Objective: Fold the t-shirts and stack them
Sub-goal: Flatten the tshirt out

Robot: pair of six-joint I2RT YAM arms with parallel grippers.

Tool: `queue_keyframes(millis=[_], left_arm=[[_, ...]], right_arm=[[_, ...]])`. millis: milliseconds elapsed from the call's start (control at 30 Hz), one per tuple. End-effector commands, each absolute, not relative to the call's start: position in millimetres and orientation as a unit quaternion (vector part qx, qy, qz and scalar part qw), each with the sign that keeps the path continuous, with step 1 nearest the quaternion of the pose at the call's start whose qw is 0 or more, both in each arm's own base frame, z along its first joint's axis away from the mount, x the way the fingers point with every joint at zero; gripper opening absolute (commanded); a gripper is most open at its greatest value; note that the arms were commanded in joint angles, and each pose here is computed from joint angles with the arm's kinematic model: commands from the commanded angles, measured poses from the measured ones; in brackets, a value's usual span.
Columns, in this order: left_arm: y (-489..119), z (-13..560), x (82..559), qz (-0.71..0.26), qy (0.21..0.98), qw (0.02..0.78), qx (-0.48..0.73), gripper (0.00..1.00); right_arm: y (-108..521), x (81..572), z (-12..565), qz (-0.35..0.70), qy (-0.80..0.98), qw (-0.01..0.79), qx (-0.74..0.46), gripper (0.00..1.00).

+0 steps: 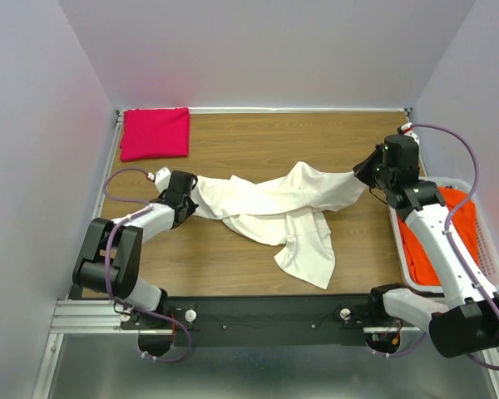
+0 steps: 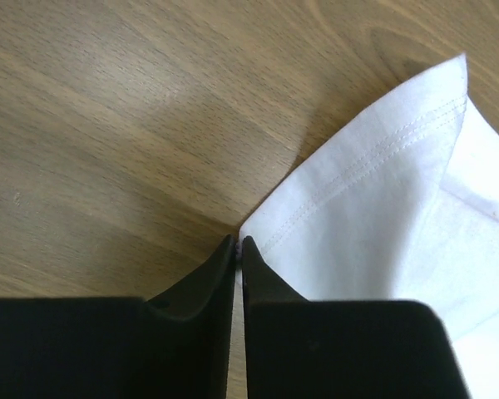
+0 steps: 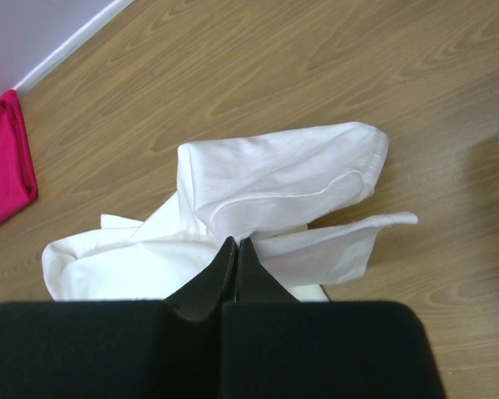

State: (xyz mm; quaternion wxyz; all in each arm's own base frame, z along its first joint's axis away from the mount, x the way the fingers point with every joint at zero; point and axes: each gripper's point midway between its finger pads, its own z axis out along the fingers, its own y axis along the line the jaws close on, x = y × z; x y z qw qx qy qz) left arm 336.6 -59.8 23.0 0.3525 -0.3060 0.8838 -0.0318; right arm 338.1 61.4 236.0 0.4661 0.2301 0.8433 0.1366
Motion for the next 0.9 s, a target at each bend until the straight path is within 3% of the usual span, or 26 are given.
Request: queue_keyframes(millis=[0, 33, 167, 467, 667, 867], left_arm=[[-59.1, 26.4, 339.3, -0.019, 0.89, 0.35, -0.293, 0.04], [-60.9, 32.1, 342.4, -0.024, 0.889, 0.355, -0.287, 0.0], [-63.6, 81.5, 361.9, -0.048, 0.871, 0.4, -0.282, 0.0], [-39.2, 263.8, 375.7, -0.098, 0.787, 0.547, -0.268, 0.0], [-17.9, 404.7, 329.9, -0.129, 0.693, 0.664, -0.249, 0.0], [-6.9, 498.5, 287.0, -0.156, 0.612, 0.734, -0.249, 0.0]], right_arm=[[64.9, 337.8, 240.0, 0.149, 0.84, 0.471, 0.224, 0.0], [65.4, 339.4, 242.9, 0.151, 0.839, 0.473, 0.223, 0.01], [69.3, 344.5, 253.5, 0.161, 0.836, 0.477, 0.217, 0.01], [66.7, 347.8, 324.1, 0.18, 0.795, 0.537, 0.218, 0.0], [52.1, 319.1, 416.6, 0.19, 0.734, 0.615, 0.216, 0.0], [47.2, 283.3, 516.5, 0.223, 0.662, 0.689, 0.193, 0.0]])
